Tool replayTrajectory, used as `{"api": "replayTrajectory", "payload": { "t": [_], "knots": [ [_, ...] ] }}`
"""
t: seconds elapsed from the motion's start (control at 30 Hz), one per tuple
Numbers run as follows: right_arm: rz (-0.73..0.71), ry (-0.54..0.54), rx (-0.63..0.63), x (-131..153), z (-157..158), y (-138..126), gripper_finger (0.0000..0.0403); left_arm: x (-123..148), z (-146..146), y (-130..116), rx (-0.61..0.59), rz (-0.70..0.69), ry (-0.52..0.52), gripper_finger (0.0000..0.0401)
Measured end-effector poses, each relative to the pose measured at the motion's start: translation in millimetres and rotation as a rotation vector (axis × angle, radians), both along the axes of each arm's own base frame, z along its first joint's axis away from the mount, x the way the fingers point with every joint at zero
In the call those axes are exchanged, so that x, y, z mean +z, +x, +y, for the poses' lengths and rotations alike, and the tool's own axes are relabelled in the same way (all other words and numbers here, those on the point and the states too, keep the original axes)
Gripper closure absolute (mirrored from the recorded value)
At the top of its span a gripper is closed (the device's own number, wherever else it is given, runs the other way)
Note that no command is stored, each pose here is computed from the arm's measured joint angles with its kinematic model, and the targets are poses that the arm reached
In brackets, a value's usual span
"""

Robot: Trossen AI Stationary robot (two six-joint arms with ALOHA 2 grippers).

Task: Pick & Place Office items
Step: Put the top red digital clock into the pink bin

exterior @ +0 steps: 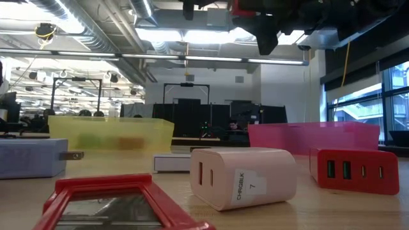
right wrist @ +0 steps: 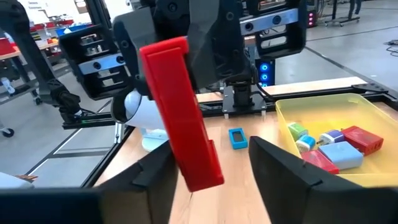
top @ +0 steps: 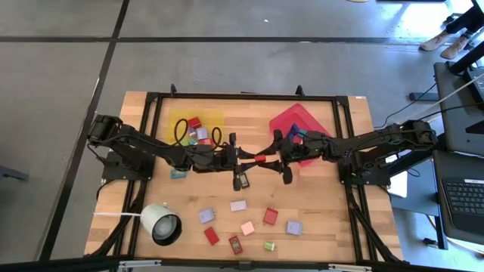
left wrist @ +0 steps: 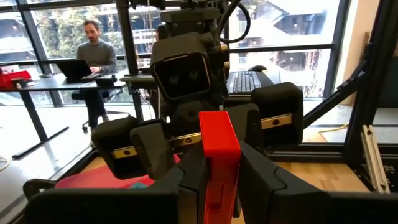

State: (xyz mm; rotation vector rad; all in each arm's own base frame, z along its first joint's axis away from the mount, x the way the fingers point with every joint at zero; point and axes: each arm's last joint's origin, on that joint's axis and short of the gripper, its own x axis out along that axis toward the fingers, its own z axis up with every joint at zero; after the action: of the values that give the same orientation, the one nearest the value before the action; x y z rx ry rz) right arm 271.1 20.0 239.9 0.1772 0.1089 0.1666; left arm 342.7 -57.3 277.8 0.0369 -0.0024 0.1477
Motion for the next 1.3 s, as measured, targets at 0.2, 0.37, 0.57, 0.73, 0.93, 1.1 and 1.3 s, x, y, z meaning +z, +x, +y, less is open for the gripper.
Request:
{"api": "replayTrajectory", "payload": {
  "t": [0.2,0.37,0.57,0.73,0.93,1.1,1.3],
  "knots": [
    [0.000,0.001,0.014,0.0,0.4,-0.1,0.0282,-0.8,0.3,0.0,0.011,0.006,-0.016,0.0344],
    [-0.002,-0.010,0.019,0.0,0.6,-0.1,0.0328,-0.4,0.7,-0.3,0.022,0.000,-0.045,0.0344],
    [-0.001,-0.004,0.014,0.0,0.5,-0.1,0.0324,-0.5,0.9,-0.3,0.031,-0.002,-0.054,0.0327],
    [0.000,0.002,0.003,0.2,0.0,0.0,0.0319,-0.7,1.8,-0.6,0.065,0.001,-0.045,0.0298],
    [0.007,0.004,-0.006,-0.2,-1.6,0.2,0.0331,-1.8,2.1,-0.7,0.085,0.012,-0.048,0.0249],
    [0.062,0.003,-0.050,-1.4,-14.2,-3.8,0.0331,-9.7,4.5,-1.8,0.166,0.080,-0.068,0.0212],
    [0.137,0.035,-0.139,3.4,-35.4,-17.8,0.0331,-23.3,8.7,-5.8,0.323,0.188,-0.100,0.0190]
  ]
}}
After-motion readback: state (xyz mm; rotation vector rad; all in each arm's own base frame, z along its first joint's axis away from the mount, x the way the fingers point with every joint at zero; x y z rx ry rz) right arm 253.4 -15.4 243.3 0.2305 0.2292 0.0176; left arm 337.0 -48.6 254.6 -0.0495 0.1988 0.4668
